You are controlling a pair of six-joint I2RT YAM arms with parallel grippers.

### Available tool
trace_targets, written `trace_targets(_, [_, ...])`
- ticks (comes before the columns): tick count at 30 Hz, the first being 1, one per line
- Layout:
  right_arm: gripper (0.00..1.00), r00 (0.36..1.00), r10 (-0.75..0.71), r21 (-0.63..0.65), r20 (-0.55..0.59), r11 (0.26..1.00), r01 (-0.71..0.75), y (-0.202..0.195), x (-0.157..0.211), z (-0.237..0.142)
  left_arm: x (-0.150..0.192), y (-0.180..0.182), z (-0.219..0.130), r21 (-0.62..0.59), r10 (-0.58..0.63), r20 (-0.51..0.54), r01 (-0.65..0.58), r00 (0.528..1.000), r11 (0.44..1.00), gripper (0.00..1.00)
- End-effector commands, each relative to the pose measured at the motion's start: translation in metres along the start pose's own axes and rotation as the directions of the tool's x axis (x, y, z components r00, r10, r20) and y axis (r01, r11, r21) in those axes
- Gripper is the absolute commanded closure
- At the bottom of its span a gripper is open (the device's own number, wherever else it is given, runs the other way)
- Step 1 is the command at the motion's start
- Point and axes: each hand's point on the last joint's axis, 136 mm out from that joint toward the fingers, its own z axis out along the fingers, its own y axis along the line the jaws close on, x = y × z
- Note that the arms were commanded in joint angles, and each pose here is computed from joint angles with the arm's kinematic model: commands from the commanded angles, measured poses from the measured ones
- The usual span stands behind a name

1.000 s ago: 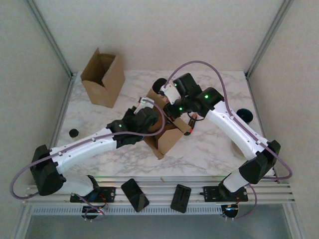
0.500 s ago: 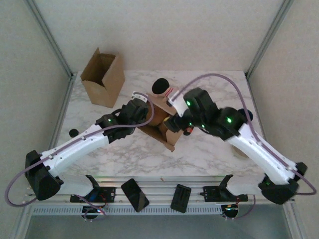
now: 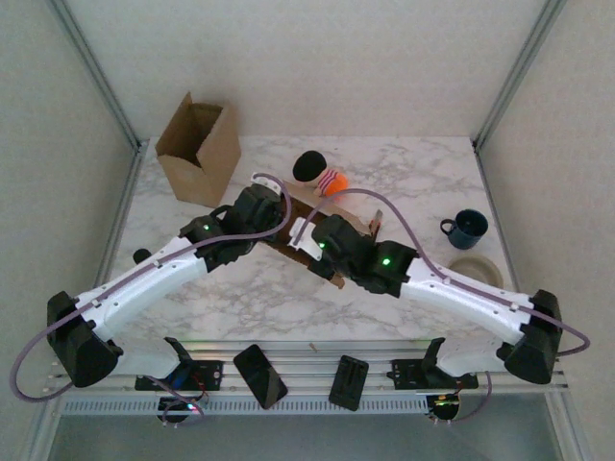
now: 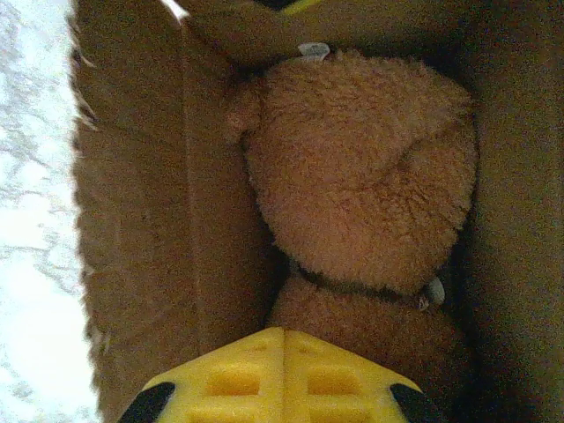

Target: Unpack the express box

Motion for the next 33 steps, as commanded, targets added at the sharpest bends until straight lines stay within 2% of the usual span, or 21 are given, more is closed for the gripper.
trace_targets(1, [1.00,0.995,-0.005,0.097,0.098,0.995,-0.004,-0.015,-0.027,0.008,-0.020,0.003,-0.011,0.018,-0.045,0.048,0.044,0.998,0.999,1.00])
trace_targets(17, [1.00,1.000,0.025,0.079,-0.018,0.997,-0.024,-0.032,-0.006,0.073,-0.020,0.003,-0.012,0.030,-0.040,0.054,0.039,0.998,0.999,1.00])
trace_targets(18, [0.96,0.999,0.027,0.076,-0.025,0.997,-0.025,-0.031,-0.005,0.077,-0.020,0.003,-0.012,0.030,-0.041,0.054,0.039,0.998,0.999,1.00])
trace_targets(23, [0.43,0.997,0.039,0.038,-0.066,0.999,-0.037,-0.022,-0.002,0.095,-0.021,0.002,-0.012,0.038,-0.041,0.055,0.039,0.998,0.999,1.00])
trace_targets(25, [0.28,0.996,0.046,0.033,-0.079,0.998,-0.044,-0.021,-0.001,0.101,-0.021,0.001,-0.012,0.042,-0.043,0.055,0.041,0.998,0.998,1.00])
trace_targets(28, [0.21,0.994,0.053,0.014,-0.097,0.999,-0.052,-0.017,-0.001,0.115,-0.022,-0.001,-0.010,0.051,-0.043,0.053,0.040,0.998,0.998,1.00])
trace_targets(33, [0.23,0.990,0.082,-0.011,-0.116,0.996,-0.083,-0.011,0.002,0.145,-0.022,-0.005,-0.007,0.064,-0.040,0.045,0.037,0.998,0.997,1.00])
